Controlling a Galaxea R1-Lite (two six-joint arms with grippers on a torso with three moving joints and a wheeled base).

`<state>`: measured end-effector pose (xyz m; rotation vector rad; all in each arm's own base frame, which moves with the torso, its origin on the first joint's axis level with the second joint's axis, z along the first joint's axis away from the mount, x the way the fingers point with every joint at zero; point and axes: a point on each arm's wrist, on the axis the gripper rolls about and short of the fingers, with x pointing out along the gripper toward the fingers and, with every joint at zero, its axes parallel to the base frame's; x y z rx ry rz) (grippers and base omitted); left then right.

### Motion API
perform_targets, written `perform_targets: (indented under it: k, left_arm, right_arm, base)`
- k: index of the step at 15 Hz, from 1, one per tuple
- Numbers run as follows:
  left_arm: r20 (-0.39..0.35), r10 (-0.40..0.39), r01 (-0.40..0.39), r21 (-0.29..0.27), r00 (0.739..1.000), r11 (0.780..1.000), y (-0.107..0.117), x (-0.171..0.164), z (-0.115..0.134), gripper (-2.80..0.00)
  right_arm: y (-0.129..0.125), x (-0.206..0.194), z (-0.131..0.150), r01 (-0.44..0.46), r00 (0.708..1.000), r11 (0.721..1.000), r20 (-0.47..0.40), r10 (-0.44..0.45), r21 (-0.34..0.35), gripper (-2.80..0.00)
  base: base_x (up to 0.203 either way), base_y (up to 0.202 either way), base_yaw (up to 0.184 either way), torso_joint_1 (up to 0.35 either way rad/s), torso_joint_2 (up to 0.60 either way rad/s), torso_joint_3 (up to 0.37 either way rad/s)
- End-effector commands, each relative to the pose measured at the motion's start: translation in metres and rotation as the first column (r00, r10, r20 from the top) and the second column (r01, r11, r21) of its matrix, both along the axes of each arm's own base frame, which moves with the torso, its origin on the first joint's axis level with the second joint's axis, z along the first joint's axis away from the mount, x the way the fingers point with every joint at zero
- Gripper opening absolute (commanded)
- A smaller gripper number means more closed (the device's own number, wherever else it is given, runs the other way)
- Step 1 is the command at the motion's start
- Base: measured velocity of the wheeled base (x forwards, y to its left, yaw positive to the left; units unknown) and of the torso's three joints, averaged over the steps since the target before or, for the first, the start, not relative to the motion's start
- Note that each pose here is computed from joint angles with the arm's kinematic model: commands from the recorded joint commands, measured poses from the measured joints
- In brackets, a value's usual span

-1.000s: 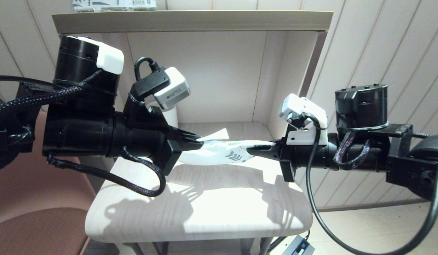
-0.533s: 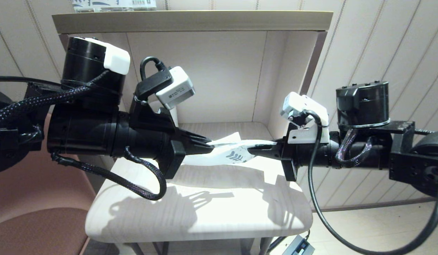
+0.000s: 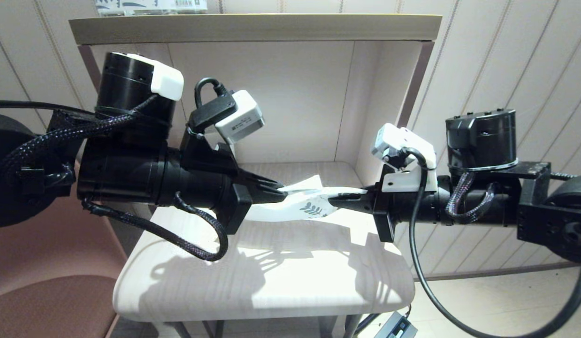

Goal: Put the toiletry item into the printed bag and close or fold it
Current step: Place the toothpaste in the storage bag

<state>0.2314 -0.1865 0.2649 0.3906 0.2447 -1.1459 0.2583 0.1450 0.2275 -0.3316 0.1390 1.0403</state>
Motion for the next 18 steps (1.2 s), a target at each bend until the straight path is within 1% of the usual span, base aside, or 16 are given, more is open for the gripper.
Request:
perform_targets:
  k: [1,4,9,13,18]
  left_arm:
    - [0.005,0.002,-0.002,-0.001,1.0,1.0,-0.002,0.004,0.001,-2.8]
    - [0.003,0.01,-0.01,0.001,1.0,1.0,-0.002,0.009,-0.001,-2.8]
    - [-0.052,0.006,-0.004,0.039,0.999,0.999,-0.009,0.018,-0.021,-2.8]
    - [-0.046,0.009,-0.007,0.028,0.999,1.0,-0.014,0.024,-0.027,-2.8]
    - [-0.058,0.009,-0.006,0.039,0.998,0.999,-0.013,0.022,-0.031,-2.8]
  right_arm:
    - [0.0,0.0,-0.001,-0.004,1.0,1.0,0.0,0.004,-0.001,-2.8]
    - [0.0,0.0,-0.002,-0.005,1.0,1.0,-0.002,0.005,-0.003,-2.8]
    - [0.001,0.001,-0.003,-0.004,1.0,1.0,-0.006,0.004,-0.004,-2.8]
    - [0.001,0.0,-0.002,-0.009,1.0,1.0,-0.004,0.009,-0.002,-2.8]
    - [0.001,0.0,-0.002,-0.01,1.0,1.0,-0.002,0.01,-0.001,-2.8]
  base:
    - [0.0,0.0,0.0,0.0,0.0,0.0]
    - [0.0,0.0,0.0,0.0,0.0,0.0]
    - [0.0,0.0,0.0,0.0,0.0,0.0]
    - [0.0,0.0,0.0,0.0,0.0,0.0]
    - [0.0,0.0,0.0,0.0,0.0,0.0]
